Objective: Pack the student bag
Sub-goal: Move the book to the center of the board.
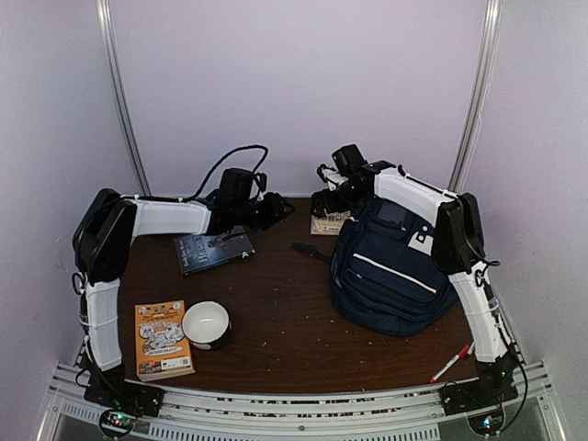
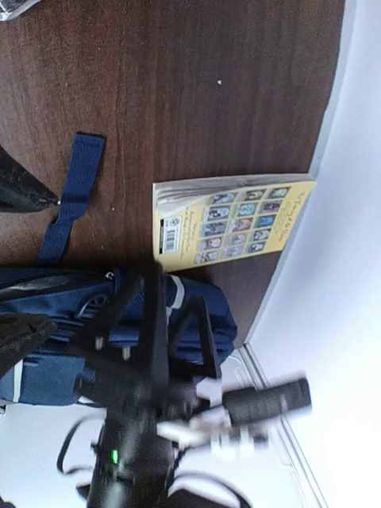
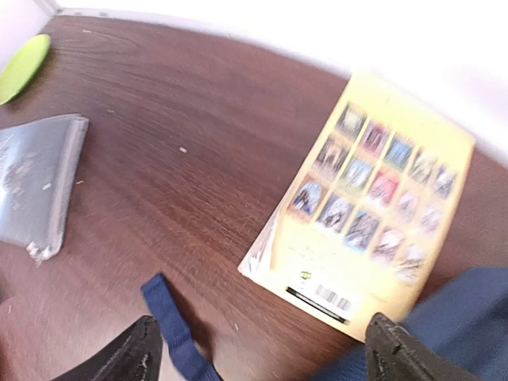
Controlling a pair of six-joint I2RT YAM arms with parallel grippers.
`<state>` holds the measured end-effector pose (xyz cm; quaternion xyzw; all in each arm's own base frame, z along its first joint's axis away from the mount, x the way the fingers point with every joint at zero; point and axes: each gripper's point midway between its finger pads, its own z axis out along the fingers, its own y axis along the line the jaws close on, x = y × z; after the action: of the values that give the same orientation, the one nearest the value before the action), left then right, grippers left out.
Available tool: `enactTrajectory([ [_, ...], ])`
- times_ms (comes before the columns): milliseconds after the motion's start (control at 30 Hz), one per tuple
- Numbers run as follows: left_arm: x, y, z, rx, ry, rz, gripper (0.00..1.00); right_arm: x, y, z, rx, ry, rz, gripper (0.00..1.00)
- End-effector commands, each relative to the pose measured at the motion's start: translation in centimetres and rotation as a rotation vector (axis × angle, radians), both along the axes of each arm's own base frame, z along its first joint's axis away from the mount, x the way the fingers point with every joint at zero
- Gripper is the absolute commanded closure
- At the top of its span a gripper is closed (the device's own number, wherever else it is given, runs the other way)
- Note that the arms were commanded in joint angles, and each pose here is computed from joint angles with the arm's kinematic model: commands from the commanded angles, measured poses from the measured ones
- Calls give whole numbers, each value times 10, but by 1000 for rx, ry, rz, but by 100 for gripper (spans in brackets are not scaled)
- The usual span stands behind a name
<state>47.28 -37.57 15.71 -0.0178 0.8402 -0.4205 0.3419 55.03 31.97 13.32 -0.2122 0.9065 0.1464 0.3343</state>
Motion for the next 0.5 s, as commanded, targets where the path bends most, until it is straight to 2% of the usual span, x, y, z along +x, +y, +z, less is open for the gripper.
enactTrajectory([
  [0, -11, 4, 32, -31, -91, -12, 53, 10, 3, -24, 38, 78, -142, 22],
  [33, -14, 6, 36, -28, -97, -15, 53, 12, 3, -30, 39, 85, -161, 27],
  [167, -21, 10, 55, -27, -127, -21, 53, 13, 6, -55, 59, 132, -189, 28],
  [300, -24, 8, 65, -46, -130, -33, 53, 22, 11, -53, 84, 103, -204, 33],
  [467, -28, 4, 79, -93, -108, -52, 52, 27, 14, -51, 101, 95, -214, 47],
])
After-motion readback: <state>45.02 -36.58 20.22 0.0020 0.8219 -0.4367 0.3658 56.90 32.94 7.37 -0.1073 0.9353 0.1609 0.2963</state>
